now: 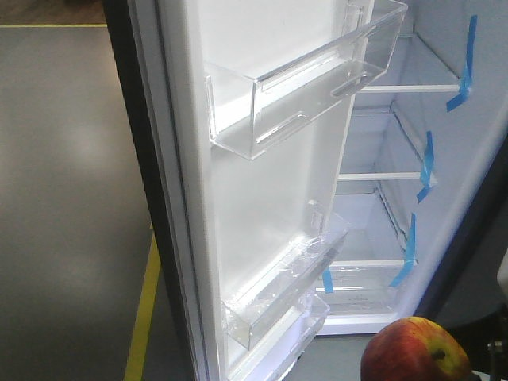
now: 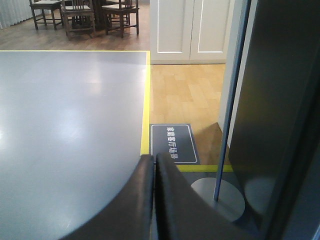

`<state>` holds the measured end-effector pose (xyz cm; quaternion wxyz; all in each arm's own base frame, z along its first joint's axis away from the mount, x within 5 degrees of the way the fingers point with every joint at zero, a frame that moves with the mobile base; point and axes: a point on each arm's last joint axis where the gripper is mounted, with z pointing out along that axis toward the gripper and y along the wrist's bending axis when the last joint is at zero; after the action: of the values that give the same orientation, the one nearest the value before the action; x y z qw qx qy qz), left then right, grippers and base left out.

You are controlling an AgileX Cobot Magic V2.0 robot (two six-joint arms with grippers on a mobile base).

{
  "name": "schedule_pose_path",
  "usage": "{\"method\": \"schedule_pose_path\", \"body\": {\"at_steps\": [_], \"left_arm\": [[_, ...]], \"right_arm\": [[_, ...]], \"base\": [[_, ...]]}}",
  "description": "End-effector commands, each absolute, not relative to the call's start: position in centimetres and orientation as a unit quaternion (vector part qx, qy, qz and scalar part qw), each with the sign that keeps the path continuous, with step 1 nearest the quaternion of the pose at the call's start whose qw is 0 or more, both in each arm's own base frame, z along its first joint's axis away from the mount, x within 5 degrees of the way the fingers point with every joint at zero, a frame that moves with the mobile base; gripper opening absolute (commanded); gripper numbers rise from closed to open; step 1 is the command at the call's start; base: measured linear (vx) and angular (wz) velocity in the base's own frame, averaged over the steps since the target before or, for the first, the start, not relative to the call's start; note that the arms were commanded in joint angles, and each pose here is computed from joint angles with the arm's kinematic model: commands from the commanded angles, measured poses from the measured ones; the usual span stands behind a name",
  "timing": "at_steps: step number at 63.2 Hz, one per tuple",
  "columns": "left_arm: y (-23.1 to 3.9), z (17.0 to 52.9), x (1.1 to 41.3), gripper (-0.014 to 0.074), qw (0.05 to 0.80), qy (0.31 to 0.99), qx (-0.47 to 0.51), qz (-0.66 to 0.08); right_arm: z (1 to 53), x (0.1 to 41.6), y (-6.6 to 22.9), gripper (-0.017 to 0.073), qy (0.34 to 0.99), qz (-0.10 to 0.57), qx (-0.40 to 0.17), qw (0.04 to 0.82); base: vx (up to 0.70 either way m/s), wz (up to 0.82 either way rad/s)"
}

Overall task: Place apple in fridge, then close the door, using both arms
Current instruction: 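Raise the right gripper with the apple above the upper door bin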

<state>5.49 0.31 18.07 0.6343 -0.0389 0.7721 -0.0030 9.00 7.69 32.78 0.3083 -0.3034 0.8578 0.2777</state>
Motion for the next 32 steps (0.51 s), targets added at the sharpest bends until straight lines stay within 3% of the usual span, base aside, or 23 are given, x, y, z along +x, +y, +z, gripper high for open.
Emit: {"method": "schedule_pose_path", "body": {"at_steps": [1, 32], "left_arm": [[0.27, 18.13, 5.56, -0.0006, 0.662, 0.749, -0.038, -0.006], [0.27, 18.13, 5.56, -0.0006, 0.662, 0.749, -0.038, -0.006]], "right_arm": [[34.03, 9.16, 7.96, 0.0377, 0.843, 0.296, -0.294, 0.339], [34.03, 9.16, 7.96, 0.0377, 0.843, 0.296, -0.294, 0.339]], "base": [[0.10, -0.04], [0.08, -0.03]]}}
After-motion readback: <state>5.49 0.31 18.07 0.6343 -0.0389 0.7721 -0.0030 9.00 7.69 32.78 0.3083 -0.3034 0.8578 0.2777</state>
